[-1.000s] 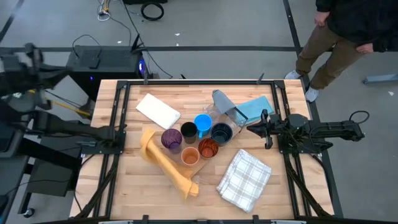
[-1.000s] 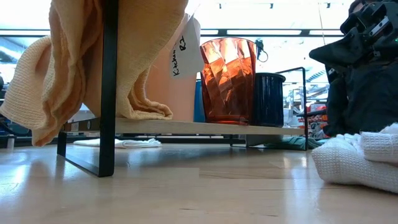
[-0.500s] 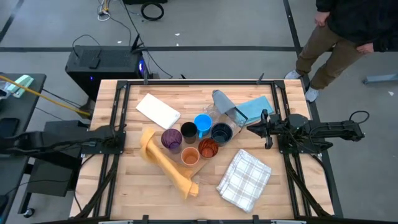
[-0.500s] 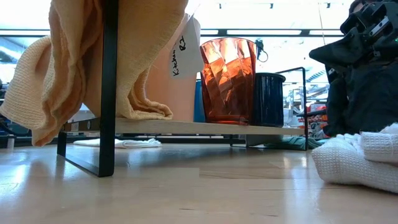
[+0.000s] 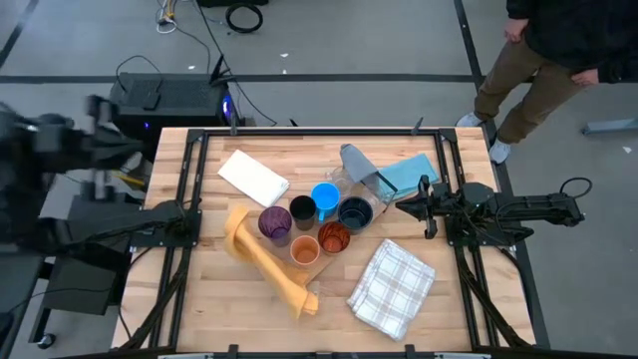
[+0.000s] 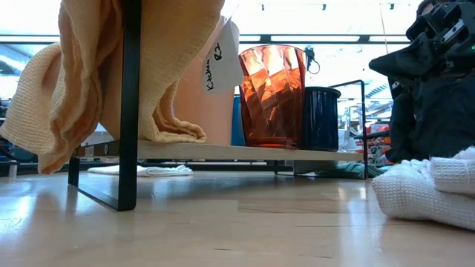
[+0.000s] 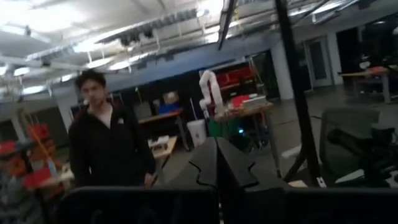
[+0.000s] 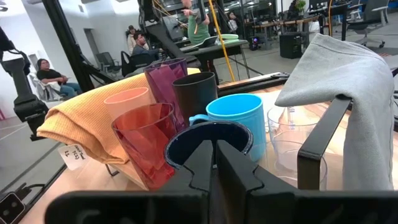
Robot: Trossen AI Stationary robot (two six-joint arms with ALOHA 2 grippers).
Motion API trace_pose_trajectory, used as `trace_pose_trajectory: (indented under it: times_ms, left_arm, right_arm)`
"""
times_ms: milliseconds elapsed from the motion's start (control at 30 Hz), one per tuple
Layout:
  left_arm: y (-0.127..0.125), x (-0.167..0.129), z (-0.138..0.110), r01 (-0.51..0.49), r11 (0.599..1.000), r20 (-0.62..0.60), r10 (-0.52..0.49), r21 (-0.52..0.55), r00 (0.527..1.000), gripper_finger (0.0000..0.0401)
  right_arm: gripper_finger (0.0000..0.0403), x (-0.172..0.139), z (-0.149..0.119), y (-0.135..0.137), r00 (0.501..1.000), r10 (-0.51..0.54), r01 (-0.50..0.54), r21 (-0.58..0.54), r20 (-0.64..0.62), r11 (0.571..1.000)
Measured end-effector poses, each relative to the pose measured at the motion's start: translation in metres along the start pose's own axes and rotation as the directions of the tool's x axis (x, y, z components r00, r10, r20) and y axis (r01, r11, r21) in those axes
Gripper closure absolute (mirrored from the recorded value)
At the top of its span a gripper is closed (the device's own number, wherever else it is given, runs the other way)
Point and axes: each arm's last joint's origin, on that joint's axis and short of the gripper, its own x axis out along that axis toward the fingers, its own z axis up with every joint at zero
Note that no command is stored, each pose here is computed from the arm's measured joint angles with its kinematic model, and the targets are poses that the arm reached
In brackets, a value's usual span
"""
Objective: Stack small to large cups/mugs on shelf
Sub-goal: Return to Home Position
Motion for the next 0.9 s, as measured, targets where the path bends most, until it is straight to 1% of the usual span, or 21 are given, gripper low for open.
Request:
trace_pose_trajectory:
  times_ms: [133,200,300,400,500,633,767,900]
  left_arm:
    - [0.004,0.016,-0.041,-0.033,0.997,-0.045,0.030,-0.068,0.999,0.0401]
    - [0.004,0.019,-0.064,-0.048,0.992,-0.041,0.043,-0.120,0.998,0.0401]
    - [0.000,0.019,-0.096,-0.052,0.980,0.040,0.061,-0.192,0.997,0.0401]
    - [-0.005,0.015,-0.126,-0.056,0.968,0.147,0.094,-0.243,0.985,0.0401]
    - [-0.010,0.010,-0.154,-0.084,0.953,0.187,0.143,-0.293,0.972,0.0401]
    - [-0.016,0.006,-0.189,-0.137,0.923,0.131,0.195,-0.359,0.972,0.0401]
    - [-0.018,0.004,-0.211,-0.207,0.896,0.085,0.260,-0.394,0.962,0.0401]
    - [-0.018,0.007,-0.236,-0.266,0.851,0.008,0.302,-0.453,0.953,0.0401]
  right_arm:
    - [0.0374,0.000,0.000,0.000,1.000,0.000,0.000,0.000,0.000,1.000]
    - [0.0374,0.000,0.000,0.000,1.000,0.000,0.000,0.000,0.000,1.000]
    - [0.0373,0.000,0.000,0.000,1.000,0.000,0.000,0.000,0.000,1.000]
    - [0.0373,0.000,0.000,0.000,1.000,0.000,0.000,0.000,0.000,1.000]
    - [0.0373,0.000,0.000,0.000,1.000,0.001,-0.001,0.000,0.000,1.000]
    - [0.0373,0.000,0.000,0.000,1.000,0.000,0.000,0.000,0.000,1.000]
    - [0.0373,0.000,0.000,0.000,1.000,0.000,0.000,0.000,0.000,1.000]
    - [0.0373,0.000,0.000,0.000,1.000,0.000,0.000,0.000,0.000,1.000]
